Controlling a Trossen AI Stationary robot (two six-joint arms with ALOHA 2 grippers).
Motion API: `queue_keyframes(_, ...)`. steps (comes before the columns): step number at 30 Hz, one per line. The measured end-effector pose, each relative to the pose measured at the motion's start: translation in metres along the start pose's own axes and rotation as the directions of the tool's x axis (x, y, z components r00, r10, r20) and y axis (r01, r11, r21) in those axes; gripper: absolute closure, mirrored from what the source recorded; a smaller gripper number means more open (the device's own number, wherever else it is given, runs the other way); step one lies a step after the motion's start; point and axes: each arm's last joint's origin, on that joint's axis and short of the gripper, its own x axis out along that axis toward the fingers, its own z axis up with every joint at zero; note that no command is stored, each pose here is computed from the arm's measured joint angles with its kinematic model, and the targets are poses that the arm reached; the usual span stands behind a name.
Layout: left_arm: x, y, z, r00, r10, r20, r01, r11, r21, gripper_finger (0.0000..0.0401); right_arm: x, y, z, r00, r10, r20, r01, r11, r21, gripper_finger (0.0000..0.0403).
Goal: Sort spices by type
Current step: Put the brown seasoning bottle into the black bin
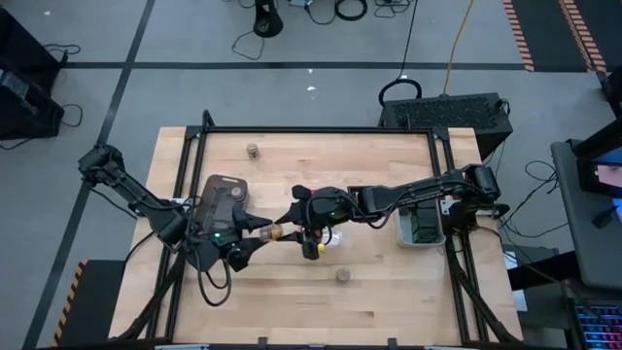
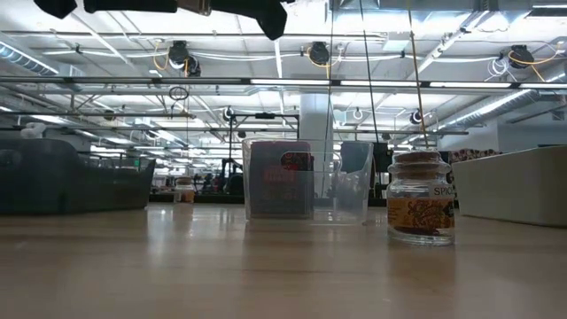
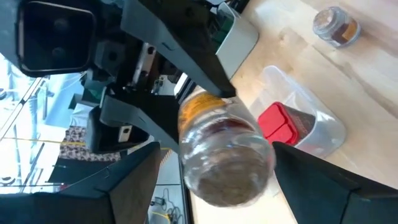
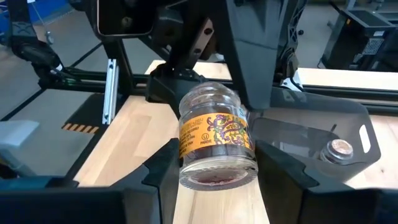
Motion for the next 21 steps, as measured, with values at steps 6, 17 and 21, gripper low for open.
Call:
queue_keyframes(6,-0.0001,0.0017,0.0017,1.0,0.016,0.01,-0.015,1.0,-0.021,0.0091,0.0,0.0002,-0.0001,1.0,0.001,-0.001,-0.001,1.0,-0.002,0.0245)
queue_keyframes(17,0.0,0.0012,0.0021,1.0,-0.002,0.025,0.002,1.0,-0.021,0.0091,0.0,0.0,-0.0001,1.0,0.0,-0.001,0.0,1.0,-0.002,0.0245)
queue_keyframes(21,0.0,0.0012,0.0021,1.0,-0.002,0.025,0.003,1.0,-0.021,0.0091,0.0,0.0,-0.0001,1.0,0.0,-0.001,0.0,1.0,-0.002,0.0245)
